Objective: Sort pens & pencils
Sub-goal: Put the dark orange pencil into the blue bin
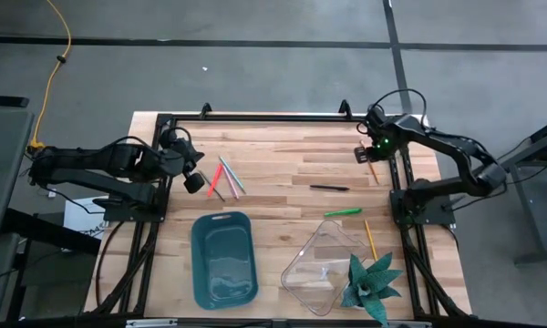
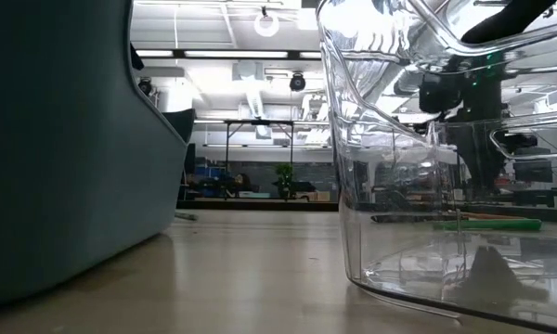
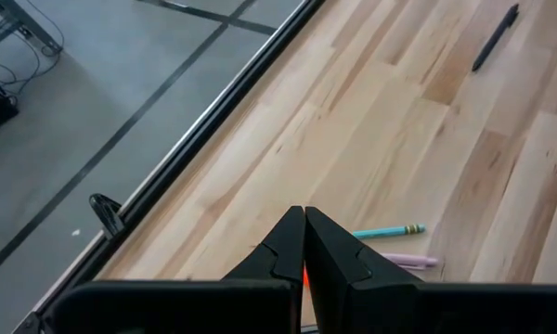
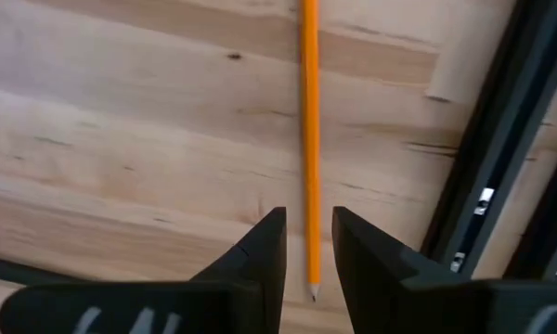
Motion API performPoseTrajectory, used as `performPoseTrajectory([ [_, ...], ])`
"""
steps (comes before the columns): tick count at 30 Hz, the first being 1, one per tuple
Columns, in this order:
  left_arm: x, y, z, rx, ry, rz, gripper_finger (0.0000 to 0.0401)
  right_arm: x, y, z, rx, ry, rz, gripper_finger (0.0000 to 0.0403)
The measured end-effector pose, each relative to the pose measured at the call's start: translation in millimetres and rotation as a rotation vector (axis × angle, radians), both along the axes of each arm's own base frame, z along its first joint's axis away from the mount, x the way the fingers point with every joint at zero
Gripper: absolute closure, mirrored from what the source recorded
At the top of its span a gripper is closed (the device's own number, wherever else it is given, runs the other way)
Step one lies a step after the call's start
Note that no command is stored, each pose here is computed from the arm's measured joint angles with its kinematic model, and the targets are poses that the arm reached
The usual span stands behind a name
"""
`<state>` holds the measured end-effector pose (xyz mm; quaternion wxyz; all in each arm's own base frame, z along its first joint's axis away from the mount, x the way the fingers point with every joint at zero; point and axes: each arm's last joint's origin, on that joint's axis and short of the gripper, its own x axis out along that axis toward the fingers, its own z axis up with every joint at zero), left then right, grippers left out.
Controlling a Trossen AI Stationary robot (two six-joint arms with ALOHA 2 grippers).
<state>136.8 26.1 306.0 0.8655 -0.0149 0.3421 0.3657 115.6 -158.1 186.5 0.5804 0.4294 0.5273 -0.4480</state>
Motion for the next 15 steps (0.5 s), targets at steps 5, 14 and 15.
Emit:
performPoseTrajectory([
  [5,-0.1,-0.1,0.2,-0.005,-0.005,-0.002,0.0401,3.6,-4.7,-13.4,0.060,0.042,0.016,0.0320],
  [14,0.0,-0.3,0.2,-0.019,-0.018,0.005,0.0400,9.1,-11.3,-25.1,0.071,0.050,0.024,0.0320],
  [15,0.0,-0.3,0.2,-0.020,-0.018,0.005,0.0400,9.3,-11.6,-25.1,0.068,0.048,0.024,0.0320],
])
